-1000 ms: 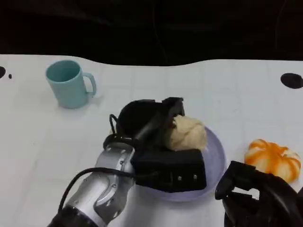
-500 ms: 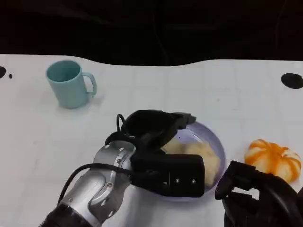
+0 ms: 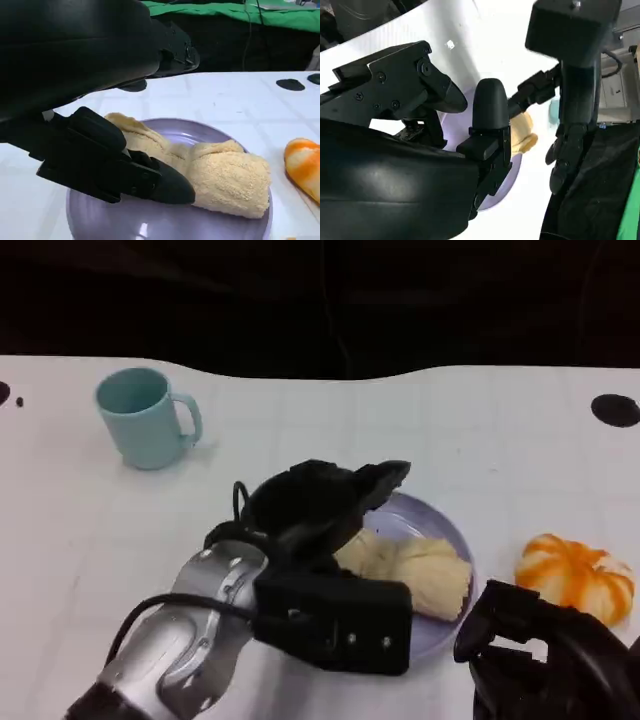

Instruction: Grasp the towel on the left side of the plate with the left hand and place it into the plate.

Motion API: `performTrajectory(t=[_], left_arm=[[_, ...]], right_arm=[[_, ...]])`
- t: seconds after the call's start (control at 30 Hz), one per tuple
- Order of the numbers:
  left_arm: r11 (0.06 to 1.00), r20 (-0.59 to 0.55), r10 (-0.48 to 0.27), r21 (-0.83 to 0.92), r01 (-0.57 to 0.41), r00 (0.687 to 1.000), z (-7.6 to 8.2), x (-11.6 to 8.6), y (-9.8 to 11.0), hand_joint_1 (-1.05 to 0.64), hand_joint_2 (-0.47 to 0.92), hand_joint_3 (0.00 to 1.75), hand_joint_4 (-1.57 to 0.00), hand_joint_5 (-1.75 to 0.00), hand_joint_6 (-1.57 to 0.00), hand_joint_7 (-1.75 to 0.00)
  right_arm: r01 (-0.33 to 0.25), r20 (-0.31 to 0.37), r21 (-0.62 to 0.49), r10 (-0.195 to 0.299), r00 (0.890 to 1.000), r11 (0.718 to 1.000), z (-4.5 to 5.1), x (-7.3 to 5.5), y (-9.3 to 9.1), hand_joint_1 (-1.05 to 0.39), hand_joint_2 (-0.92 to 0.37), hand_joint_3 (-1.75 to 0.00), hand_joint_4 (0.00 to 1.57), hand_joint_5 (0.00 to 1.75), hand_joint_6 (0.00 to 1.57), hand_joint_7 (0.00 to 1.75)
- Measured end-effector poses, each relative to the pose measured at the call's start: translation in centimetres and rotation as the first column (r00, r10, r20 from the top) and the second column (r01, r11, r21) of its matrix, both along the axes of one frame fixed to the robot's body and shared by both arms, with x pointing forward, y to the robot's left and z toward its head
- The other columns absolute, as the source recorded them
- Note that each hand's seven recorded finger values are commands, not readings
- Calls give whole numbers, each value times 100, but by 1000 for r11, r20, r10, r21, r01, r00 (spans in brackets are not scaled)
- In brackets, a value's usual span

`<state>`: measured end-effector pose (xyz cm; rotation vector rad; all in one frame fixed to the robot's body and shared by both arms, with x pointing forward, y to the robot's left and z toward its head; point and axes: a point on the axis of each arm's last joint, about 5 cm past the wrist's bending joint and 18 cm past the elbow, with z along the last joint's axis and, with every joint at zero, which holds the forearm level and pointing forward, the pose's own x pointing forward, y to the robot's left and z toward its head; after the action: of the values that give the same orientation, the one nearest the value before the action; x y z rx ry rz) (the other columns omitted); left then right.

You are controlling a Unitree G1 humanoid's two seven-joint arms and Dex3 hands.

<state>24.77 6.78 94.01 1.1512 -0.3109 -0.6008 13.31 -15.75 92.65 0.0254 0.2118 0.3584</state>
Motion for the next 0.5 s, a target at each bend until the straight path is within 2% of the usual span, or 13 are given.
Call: performTrajectory(t=[0.03, 0.1, 0.17, 0.3, 0.33, 0.43, 0.47, 0.5], left_arm=[[1000, 7, 4, -11, -4, 1000, 19, -15, 33, -74, 92, 20, -16, -32, -13, -5], [999, 9, 5, -38, -5, 1000, 60, -40, 100, -62, 92, 24, -24, -51, -25, -9], [995, 6, -1, -99, 2, 1000, 101, -86, 180, -56, 92, 24, -28, -59, -32, -12], [977, 1, -2, -215, 2, 1000, 132, -210, 312, -37, 92, 21, -56, -74, -55, -20], [970, 2, -1, -242, 2, 1000, 128, -240, 349, -31, 92, 18, -65, -82, -65, -22], [935, 5, 26, -353, -23, 1000, 86, -307, 465, -20, 92, 18, -72, -115, -91, -28], [915, 0, 40, -401, -36, 999, 66, -327, 504, -17, 87, 29, -72, -120, -94, -33], [890, -12, 51, -454, -51, 999, 49, -345, 538, -15, 75, 56, -74, -124, -94, -46]], right_arm=[[0, 0, 0, 0, 1000, 1000, 0, 0, 1, -9, -70, -103, 71, 175, 53, 163], [0, 0, 0, 0, 1000, 1000, -1, -1, 3, -9, -69, -103, 71, 175, 54, 163], [1, -3, 1, -1, 1000, 1000, -4, -8, 5, -8, -69, -104, 72, 175, 54, 163], [2, -6, 1, -2, 1000, 1000, -5, -25, 5, -8, -69, -105, 72, 175, 55, 163], [3, -6, 1, -3, 1000, 1000, -4, -28, 4, -8, -68, -106, 71, 175, 55, 163], [5, -3, 0, -5, 1000, 1000, 2, -28, 1, -9, -68, -106, 71, 175, 55, 163], [6, -3, -1, -6, 1000, 1000, 4, -28, -2, -9, -68, -106, 71, 175, 55, 163], [6, -3, -1, -6, 1000, 1000, 5, -27, -4, -8, -68, -106, 71, 175, 55, 163]])
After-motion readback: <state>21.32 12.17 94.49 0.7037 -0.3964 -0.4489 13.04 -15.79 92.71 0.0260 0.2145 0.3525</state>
